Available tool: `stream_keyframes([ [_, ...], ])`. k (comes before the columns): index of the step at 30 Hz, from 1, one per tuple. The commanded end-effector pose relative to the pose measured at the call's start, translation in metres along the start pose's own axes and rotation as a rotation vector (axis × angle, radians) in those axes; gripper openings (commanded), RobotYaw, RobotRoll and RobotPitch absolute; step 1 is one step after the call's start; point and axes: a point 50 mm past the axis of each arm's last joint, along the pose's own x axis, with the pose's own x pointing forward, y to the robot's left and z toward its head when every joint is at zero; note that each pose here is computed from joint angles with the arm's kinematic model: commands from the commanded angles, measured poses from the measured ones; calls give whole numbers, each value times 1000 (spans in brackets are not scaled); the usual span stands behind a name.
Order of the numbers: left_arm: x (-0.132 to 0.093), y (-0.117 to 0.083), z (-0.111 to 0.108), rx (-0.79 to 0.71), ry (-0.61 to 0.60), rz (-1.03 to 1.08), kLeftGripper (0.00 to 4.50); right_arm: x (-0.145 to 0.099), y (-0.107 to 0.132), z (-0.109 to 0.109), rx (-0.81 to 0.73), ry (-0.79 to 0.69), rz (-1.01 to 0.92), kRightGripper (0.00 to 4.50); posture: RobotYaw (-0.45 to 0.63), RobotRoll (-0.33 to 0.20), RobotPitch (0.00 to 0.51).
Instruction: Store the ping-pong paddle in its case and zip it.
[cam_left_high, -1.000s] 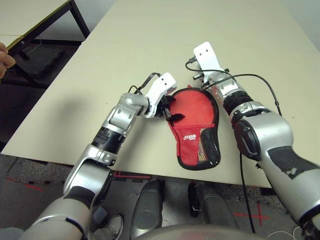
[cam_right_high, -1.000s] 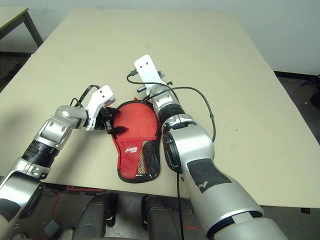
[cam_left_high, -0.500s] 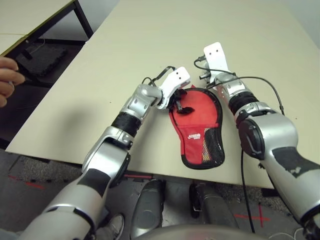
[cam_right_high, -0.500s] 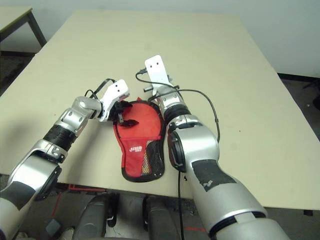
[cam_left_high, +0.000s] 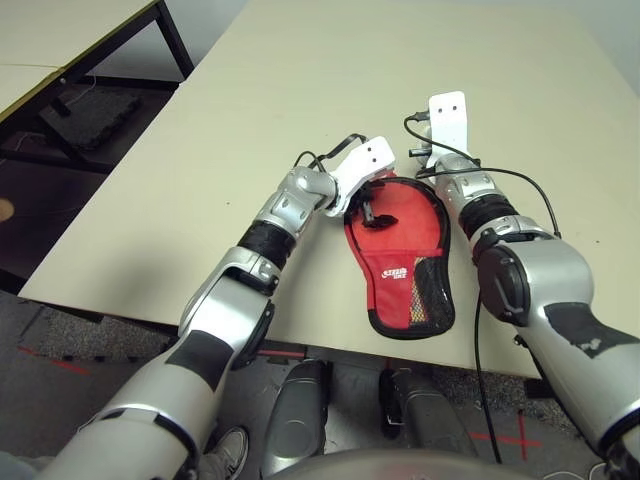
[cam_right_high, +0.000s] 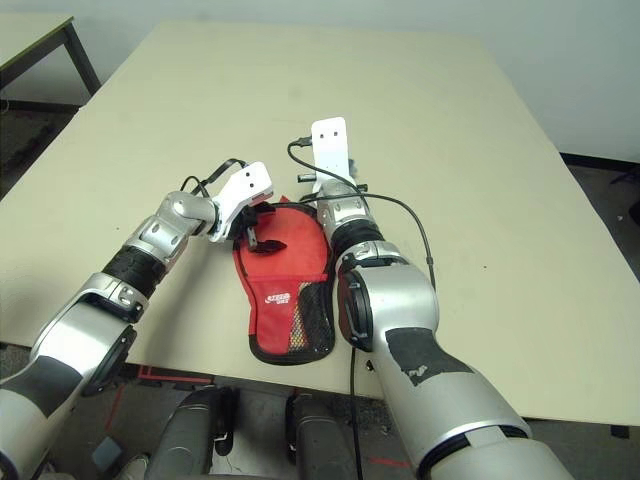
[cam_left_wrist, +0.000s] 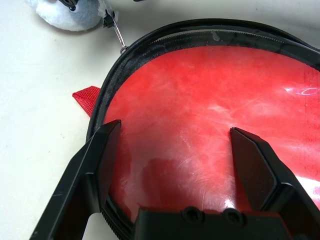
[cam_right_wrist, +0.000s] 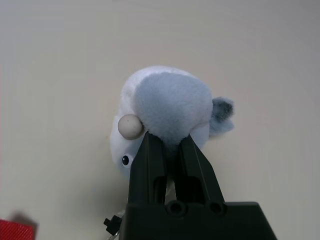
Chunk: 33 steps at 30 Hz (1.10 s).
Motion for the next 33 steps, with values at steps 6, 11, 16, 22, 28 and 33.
stream_keyframes([
  [6, 14, -22, -46, -55, 202, -92, 4500, -1, -34, -19, -11, -1, -144, 69, 34, 0, 167],
  [11, 14, -21, -44, -48, 195, -91, 4500, -6, -51, -20, -33, -18, -181, 66, 16, 0, 165],
  [16, 15, -20, -41, -45, 181, -89, 4500, -18, -61, -17, -43, -27, -184, 64, 6, 0, 160],
  [22, 15, -19, -39, -44, 164, -92, 4500, -39, -75, -12, -37, -6, -157, 64, 2, 0, 157],
  [28, 14, -18, -38, -58, 152, -86, 4500, -66, -92, -8, -73, 43, -114, 64, -5, 0, 161],
  [33, 14, -18, -37, -58, 148, -90, 4500, -91, -99, -15, -127, 89, -72, 63, -17, 0, 169],
])
